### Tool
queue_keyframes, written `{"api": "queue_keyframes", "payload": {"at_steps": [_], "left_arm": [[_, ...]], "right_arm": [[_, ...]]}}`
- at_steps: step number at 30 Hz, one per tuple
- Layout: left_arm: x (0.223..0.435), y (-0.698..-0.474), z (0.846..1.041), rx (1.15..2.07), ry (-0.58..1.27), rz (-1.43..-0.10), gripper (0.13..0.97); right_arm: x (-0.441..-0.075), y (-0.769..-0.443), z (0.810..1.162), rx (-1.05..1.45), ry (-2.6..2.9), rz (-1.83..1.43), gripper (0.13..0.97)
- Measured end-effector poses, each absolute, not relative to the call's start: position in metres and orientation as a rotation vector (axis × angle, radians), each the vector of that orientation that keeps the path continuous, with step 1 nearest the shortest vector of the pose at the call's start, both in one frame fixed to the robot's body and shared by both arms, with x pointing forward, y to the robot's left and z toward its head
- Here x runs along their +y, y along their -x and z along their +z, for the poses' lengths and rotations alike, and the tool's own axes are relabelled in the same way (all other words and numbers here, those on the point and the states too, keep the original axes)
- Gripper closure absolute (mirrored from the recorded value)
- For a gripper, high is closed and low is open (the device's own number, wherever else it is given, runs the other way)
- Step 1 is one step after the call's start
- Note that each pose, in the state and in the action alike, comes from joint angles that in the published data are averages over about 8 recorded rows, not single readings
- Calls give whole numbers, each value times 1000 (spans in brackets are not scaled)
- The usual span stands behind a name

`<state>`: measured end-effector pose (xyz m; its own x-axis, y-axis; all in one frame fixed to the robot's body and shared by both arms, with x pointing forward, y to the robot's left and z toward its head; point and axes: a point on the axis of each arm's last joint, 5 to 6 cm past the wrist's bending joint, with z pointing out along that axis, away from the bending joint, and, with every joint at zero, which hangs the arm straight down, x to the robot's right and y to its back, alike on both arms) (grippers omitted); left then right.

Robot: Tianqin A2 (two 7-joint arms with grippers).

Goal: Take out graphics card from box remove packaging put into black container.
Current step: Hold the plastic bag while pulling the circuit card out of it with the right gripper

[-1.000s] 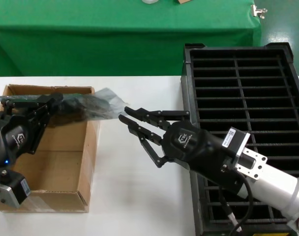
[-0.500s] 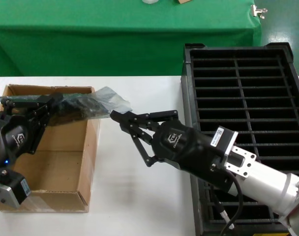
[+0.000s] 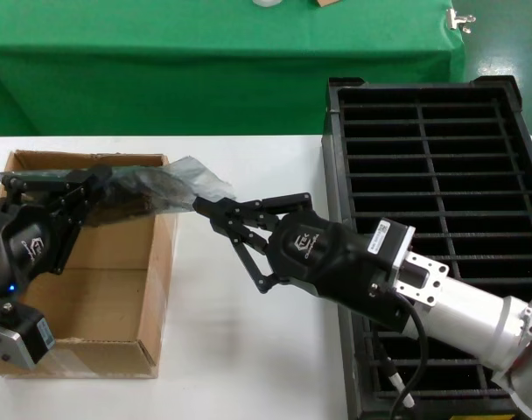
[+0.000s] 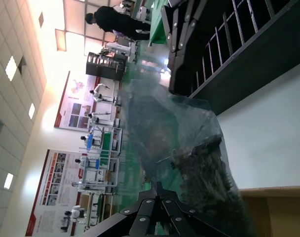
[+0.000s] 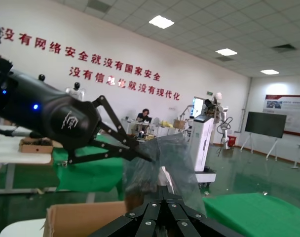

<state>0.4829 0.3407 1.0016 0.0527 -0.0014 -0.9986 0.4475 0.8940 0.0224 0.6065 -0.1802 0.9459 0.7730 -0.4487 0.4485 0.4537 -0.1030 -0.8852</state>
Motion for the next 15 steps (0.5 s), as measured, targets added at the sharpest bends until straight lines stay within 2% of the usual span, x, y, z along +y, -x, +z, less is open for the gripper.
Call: {"api": "queue_keyframes", "payload": {"at_steps": [15], "left_arm": [[341, -483, 1002, 1488, -370, -353, 958]], "right_arm": [[-188, -635, 961, -102, 1564, -726, 961]]}}
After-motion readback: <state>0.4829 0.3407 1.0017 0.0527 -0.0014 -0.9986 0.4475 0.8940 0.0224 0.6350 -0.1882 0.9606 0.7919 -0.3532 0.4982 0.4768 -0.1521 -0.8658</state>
